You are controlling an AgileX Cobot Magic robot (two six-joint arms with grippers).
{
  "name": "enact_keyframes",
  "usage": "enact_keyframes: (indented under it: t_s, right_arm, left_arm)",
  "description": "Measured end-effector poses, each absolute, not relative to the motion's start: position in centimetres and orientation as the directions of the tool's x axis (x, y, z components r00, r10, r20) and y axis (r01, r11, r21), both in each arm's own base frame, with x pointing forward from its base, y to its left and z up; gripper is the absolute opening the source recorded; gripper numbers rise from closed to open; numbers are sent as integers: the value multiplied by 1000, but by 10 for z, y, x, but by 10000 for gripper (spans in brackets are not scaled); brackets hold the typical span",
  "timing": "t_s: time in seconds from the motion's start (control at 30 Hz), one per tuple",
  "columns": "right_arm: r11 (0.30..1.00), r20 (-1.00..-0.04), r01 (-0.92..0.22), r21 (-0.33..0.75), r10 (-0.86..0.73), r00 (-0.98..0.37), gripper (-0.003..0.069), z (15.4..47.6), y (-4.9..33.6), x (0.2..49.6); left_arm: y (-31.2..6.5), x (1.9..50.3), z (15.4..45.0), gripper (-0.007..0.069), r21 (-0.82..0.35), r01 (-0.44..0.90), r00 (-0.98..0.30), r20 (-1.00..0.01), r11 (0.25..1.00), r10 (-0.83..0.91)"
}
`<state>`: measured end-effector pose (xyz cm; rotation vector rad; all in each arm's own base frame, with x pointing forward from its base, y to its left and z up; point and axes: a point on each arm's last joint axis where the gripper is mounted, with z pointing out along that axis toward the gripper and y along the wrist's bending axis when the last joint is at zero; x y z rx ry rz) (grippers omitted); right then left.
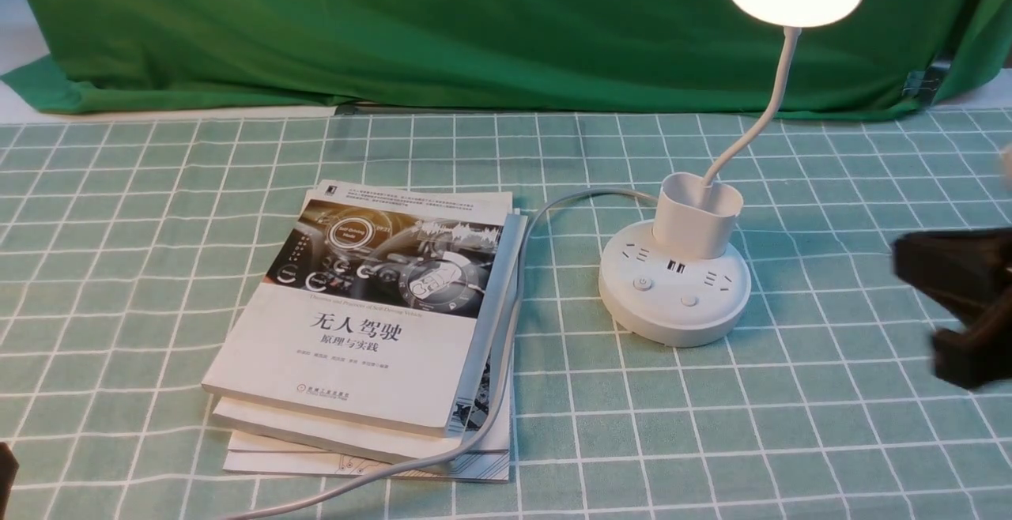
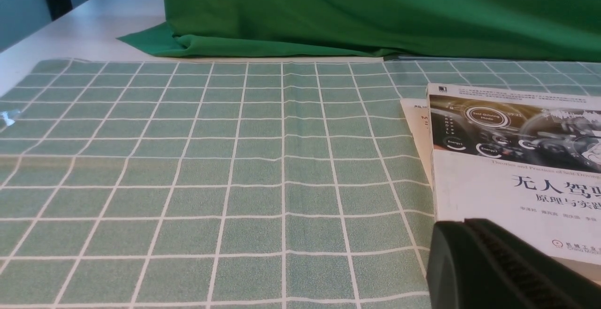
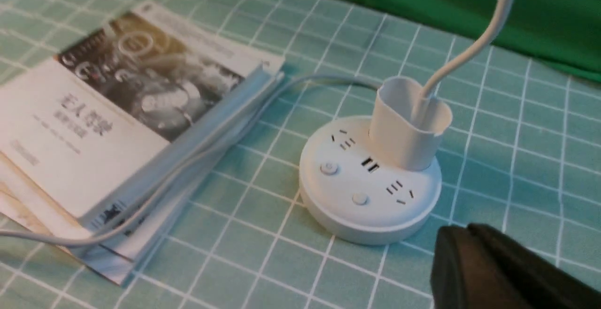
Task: Turn on the table lamp.
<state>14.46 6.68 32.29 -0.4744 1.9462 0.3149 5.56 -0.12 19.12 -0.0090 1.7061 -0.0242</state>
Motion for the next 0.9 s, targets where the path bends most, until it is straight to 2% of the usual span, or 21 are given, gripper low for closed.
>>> enact_keyframes:
  t_s: [0.23,0.6,0.73,0.77,0.8,0.83,0.9]
  right_arm:
    - [901,-983,-434,15,-66,-170,49,319,45,95]
    - [917,-999,-399,11,-4,-36,81,292,32,73]
    - [947,-1000,-321,0,0,0,88,274,24,71]
    - [968,-999,-248,-26,-17,41,89,265,18,71]
    - [970,-999,-240,-28,-18,41,90,262,18,71]
    - [985,-998,-169,-36,-27,55,90,253,12,69]
    - [994,-998,-103,-34,-29,47,92,241,7,68]
  left_arm:
    - [-1,56,191,21,-21,8,-135,-991,1000,-20]
    - [-1,56,191,21,-21,8,-135,-991,1000,-20]
    - [-1,56,191,21,-21,8,-135,-991,1000,-20]
    - [-1,56,191,21,-21,8,-135,-991,1000,-20]
    - [-1,56,191,21,-21,8,-135,-991,1000,-20]
    - [-1,56,191,21,-21,8,-135,-991,1000,-20]
    - [-1,56,191,21,-21,8,-135,-991,1000,-20]
